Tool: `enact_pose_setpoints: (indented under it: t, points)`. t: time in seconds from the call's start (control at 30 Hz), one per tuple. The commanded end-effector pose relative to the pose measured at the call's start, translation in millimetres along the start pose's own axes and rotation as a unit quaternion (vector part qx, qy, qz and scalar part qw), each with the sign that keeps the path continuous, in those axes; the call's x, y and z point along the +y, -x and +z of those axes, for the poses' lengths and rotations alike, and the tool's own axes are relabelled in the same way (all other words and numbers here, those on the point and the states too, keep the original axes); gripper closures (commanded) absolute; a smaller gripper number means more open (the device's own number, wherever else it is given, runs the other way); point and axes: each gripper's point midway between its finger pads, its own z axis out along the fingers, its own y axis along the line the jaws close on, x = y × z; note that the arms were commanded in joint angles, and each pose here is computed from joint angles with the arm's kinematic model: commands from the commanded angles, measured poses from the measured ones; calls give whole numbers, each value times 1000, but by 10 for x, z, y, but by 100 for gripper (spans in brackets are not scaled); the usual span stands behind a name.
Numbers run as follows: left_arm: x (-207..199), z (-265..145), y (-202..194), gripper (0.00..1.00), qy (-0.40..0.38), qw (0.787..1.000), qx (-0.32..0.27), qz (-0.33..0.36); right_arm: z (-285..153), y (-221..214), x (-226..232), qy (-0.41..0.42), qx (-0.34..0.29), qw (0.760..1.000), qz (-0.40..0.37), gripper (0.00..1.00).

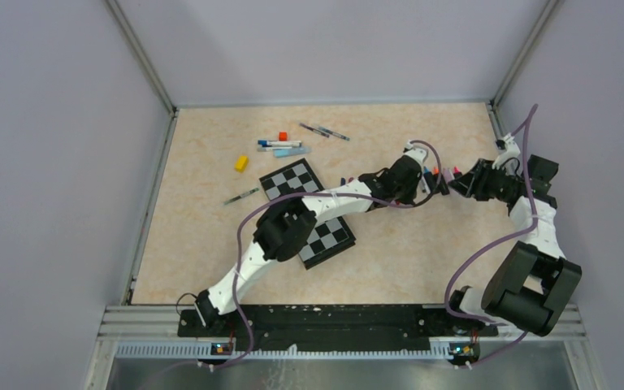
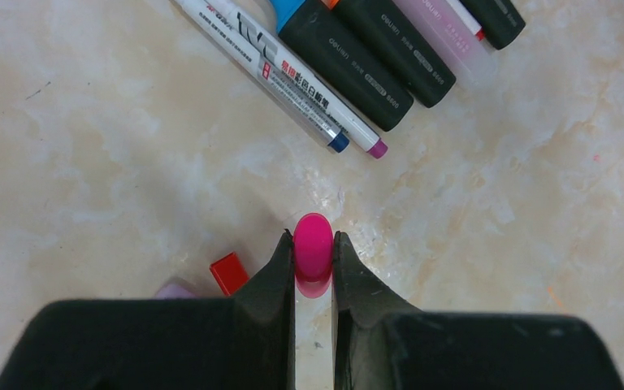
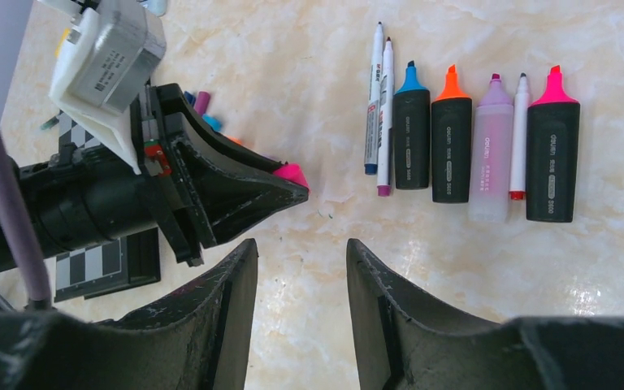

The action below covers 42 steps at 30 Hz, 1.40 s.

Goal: Open the pen caps
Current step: Place the pen cap at the center of the board.

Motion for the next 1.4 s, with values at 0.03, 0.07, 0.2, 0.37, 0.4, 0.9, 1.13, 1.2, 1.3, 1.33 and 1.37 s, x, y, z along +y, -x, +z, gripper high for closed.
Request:
enact_pose_setpoints:
  t: [0.03,0.07,0.2,0.37,0.4,0.9,1.13,1.2,1.3,1.33,1.37]
  points:
    - [-26,42,149,82,1,1000,-25,13,-32,218,13,4,-23,1000,-20,57]
    - [-18,50,139,81,3,1000,-24,14,-33,220,15,5,-24,1000,-20,57]
    - [-5,65,137,77,4,999,-26,18,-32,224,11,4,-23,1000,-20,57]
    - [-12,60,171,73,2,999,-30,21,-32,218,4,3,-23,1000,-19,57]
    - [-14,54,176,71,2,999,-30,21,-31,217,5,3,-22,1000,-19,57]
    - [-113,-209,622,62,-12,996,-78,32,-26,205,-5,4,-21,1000,-20,57]
    - [-231,-817,1208,49,-32,985,-157,69,-12,175,16,15,-18,999,-23,57]
    - [-230,-1044,1310,46,-36,980,-179,82,-9,162,42,25,-16,999,-26,57]
    - [-103,-1406,1331,38,-21,974,-206,96,-10,149,97,43,-17,998,-33,57]
    - [-41,-1524,1309,35,-13,972,-213,97,-12,140,116,49,-17,998,-36,57]
    - [19,-1658,1303,33,-7,970,-222,98,-14,134,142,56,-18,997,-40,57]
